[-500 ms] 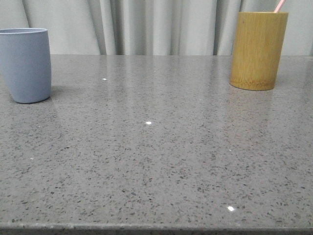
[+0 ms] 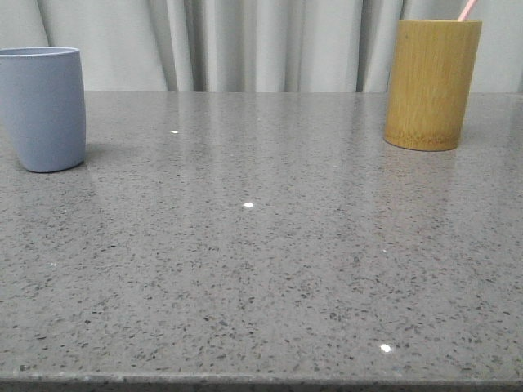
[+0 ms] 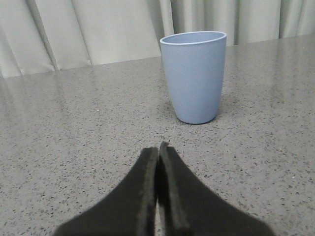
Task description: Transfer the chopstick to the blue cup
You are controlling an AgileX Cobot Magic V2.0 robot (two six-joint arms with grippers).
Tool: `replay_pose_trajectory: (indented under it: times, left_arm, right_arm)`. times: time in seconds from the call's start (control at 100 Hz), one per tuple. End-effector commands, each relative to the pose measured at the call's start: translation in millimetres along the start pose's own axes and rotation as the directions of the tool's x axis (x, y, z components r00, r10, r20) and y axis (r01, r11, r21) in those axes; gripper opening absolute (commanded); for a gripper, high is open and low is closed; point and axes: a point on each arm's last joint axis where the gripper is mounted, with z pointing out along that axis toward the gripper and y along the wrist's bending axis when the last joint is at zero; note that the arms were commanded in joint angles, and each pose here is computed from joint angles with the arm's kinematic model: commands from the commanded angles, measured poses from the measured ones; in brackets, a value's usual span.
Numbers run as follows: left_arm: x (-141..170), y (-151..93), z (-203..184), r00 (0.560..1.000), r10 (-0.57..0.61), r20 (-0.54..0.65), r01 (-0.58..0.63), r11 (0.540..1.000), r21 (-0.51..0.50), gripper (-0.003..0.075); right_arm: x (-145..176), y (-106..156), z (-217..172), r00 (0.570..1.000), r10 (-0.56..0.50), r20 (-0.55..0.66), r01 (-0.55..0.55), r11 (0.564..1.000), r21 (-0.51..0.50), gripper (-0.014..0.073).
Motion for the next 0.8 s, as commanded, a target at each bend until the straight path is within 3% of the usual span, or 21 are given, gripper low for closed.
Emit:
replay_pose_trajectory:
  times: [0.0,0.22,0.39,0.61,0.79]
  left_arm:
    - [-6,0,-3,0.994,-0.016,0.108,0.016,1.000,0.001,-0.0019]
    - [-12,0,-3,0.985,-0.021,0.173,0.020,1.000,0.003,-0.0019]
    - [-31,1,-8,0.968,-0.101,0.228,0.099,0.995,0.019,-0.0019]
    - [-74,2,-8,0.958,-0.189,0.214,0.184,0.982,0.043,-0.0019]
    - [-118,1,5,0.977,-0.210,0.018,0.209,0.977,0.051,-0.0019]
  right_arm:
    - [-9,0,-2,0.994,-0.009,0.105,0.008,1.000,0.007,-0.0067]
    - [-20,0,-4,0.974,-0.009,0.225,0.008,1.000,0.007,-0.0067]
    - [-37,0,-7,0.961,-0.009,0.278,0.008,1.000,0.007,-0.0067]
    - [-80,0,-12,0.996,-0.008,0.092,0.008,1.000,0.007,-0.0067]
    - [-127,1,-6,1.000,0.007,-0.029,-0.007,1.000,0.001,-0.0067]
